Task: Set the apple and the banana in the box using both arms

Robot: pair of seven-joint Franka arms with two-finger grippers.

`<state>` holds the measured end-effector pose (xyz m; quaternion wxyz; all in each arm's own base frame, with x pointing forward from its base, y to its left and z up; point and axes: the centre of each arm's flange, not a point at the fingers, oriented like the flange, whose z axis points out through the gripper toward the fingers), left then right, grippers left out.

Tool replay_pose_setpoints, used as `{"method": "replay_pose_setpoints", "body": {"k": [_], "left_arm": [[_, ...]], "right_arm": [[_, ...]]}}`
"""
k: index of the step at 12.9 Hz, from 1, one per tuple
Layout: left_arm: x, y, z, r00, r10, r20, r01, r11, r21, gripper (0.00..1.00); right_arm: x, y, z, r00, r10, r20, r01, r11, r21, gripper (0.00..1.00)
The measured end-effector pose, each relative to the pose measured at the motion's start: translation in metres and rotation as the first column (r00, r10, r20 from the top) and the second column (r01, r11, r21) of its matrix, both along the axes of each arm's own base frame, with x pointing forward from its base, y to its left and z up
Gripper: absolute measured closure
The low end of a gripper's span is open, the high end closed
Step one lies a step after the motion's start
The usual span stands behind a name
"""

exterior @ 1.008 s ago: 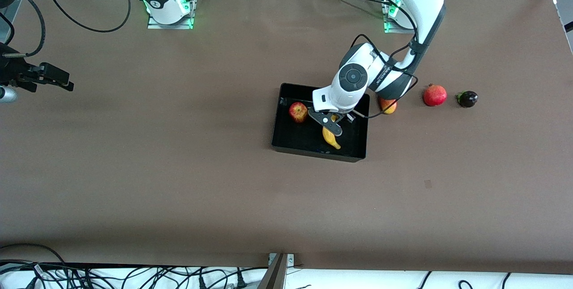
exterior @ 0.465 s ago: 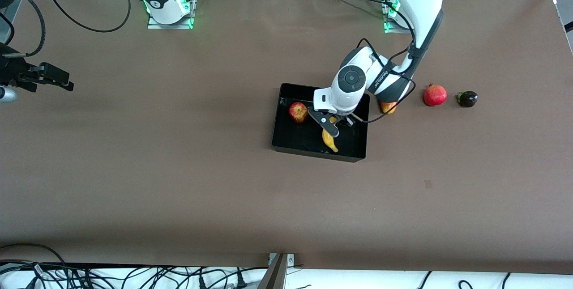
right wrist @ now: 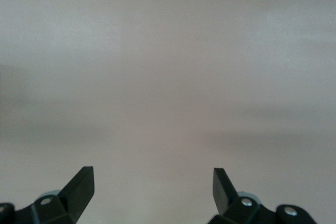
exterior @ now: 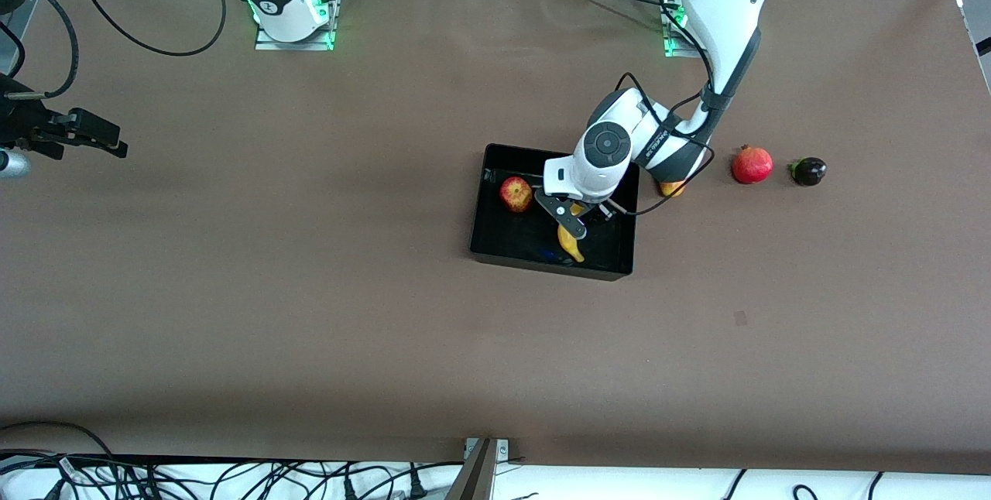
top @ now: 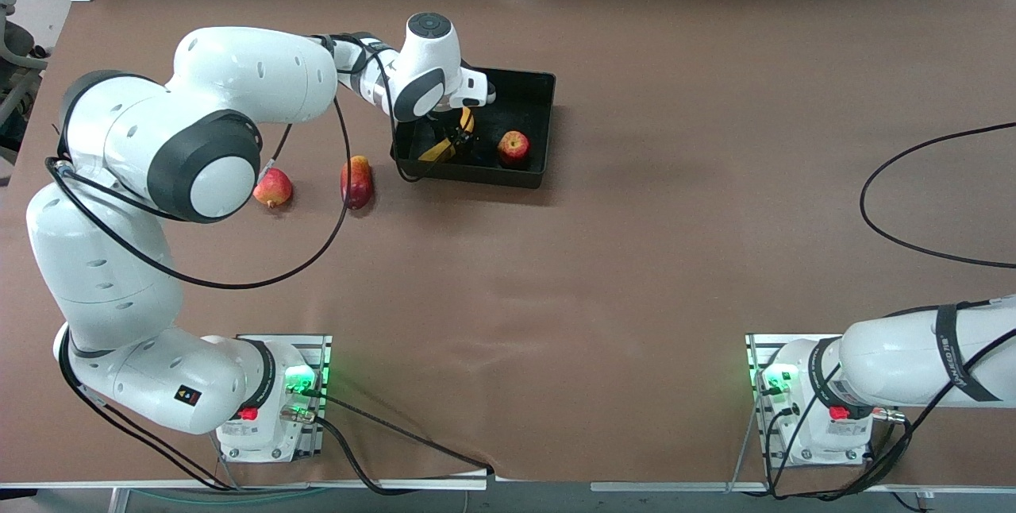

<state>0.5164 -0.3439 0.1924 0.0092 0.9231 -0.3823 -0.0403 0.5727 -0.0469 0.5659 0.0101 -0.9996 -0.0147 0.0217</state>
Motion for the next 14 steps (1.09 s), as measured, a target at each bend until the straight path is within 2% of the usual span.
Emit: {"method": "replay_pose_setpoints", "body": {"k": [1,2,4,7,10,13,14], "left_arm": [[0.004,-0.001,0.01,1.0,0.002,0.02,-0.002,1.0,-0.011,0.07],[0.012,0.001,0.028,0.999,0.011,0.05,-0.01,1.0,-0.025,0.01],[0.03,0.022,0.091,0.995,0.048,0.087,-0.047,0.999,-0.021,0.0],[0.036,0.079,0.204,0.984,0.132,0.118,-0.135,0.991,0.017,0.0],[0.029,0.167,0.291,0.954,0.271,0.131,-0.28,0.959,0.052,0.0],[0.007,0.232,0.339,0.916,0.388,0.098,-0.397,0.913,0.092,0.0],[0.0,0.249,0.348,0.893,0.442,0.08,-0.449,0.888,0.098,0.0]], "right_arm": [[0.0,0.0,0.0,1.0,0.0,0.0,0.0,1.0,0.0,0.0],[0.0,0.0,0.0,1.0,0.0,0.0,0.0,1.0,0.0,0.0],[0.0,0.0,0.0,1.0,0.0,0.0,0.0,1.0,0.0,0.0],[0.0,0.0,0.0,1.0,0.0,0.0,0.0,1.0,0.0,0.0],[0.0,0.0,0.0,1.0,0.0,0.001,0.0,1.0,0.0,0.0],[0.0,0.0,0.001,1.0,0.0,0.001,0.0,1.0,0.0,0.0],[0.0,0.0,0.001,1.0,0.0,0.001,0.0,1.0,0.0,0.0]]}}
